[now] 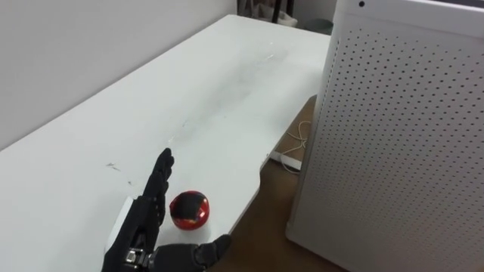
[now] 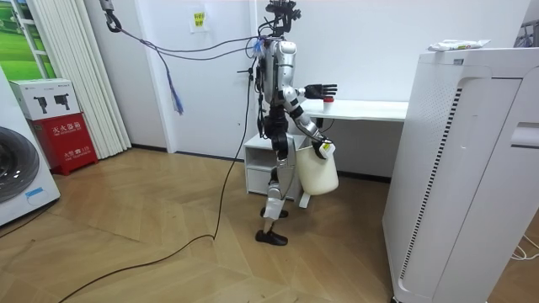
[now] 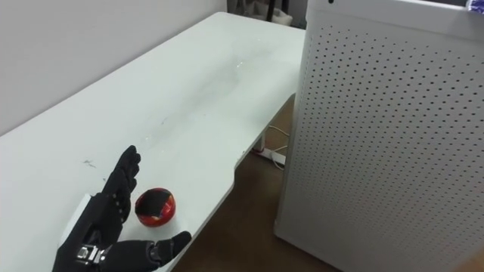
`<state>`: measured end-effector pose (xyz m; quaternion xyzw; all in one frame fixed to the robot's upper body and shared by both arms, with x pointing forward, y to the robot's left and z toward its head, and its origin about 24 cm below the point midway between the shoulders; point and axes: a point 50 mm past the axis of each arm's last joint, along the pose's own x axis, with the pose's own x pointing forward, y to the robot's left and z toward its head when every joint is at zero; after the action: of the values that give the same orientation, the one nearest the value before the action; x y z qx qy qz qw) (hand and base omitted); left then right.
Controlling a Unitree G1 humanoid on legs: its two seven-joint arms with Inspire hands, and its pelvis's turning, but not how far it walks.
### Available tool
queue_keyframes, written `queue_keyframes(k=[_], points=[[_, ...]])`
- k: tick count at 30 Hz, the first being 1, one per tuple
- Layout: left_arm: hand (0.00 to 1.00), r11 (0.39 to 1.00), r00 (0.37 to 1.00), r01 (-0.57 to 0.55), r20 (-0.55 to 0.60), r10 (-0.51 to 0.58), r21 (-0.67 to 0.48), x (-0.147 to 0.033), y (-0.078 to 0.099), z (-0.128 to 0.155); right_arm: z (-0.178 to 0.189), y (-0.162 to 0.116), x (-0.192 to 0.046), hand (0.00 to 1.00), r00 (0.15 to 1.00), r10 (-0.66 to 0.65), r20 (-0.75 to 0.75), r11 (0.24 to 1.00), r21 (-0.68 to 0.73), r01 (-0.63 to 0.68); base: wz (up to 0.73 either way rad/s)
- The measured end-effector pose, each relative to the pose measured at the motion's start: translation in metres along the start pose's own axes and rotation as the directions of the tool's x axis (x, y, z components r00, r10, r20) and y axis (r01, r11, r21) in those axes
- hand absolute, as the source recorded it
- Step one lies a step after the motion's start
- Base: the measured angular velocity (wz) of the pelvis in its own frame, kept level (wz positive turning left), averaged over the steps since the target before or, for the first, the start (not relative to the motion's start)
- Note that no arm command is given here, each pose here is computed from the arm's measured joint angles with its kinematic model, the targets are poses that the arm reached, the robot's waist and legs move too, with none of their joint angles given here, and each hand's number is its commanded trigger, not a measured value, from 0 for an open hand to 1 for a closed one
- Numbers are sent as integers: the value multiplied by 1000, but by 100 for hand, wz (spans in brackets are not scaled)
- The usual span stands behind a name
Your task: Pick garbage
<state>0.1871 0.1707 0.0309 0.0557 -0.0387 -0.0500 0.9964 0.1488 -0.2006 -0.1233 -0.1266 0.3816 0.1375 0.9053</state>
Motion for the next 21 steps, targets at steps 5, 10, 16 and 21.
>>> queue_keyframes(k=[5,10,16,21], points=[[0,1000,1000,-6,0,6,9,0,0,0,-2,0,-1,100,1000,0,-4,1000,1,0,0],[0,1000,1000,-28,1,28,10,0,1,0,-4,1,-2,100,1000,0,-9,1000,4,0,0],[0,999,999,-47,1,47,12,0,2,0,-4,1,-2,100,1000,-6,-8,1000,4,6,-3],[0,999,999,-49,0,49,12,0,3,0,-4,1,-2,100,1000,-7,-8,1000,4,7,-1]])
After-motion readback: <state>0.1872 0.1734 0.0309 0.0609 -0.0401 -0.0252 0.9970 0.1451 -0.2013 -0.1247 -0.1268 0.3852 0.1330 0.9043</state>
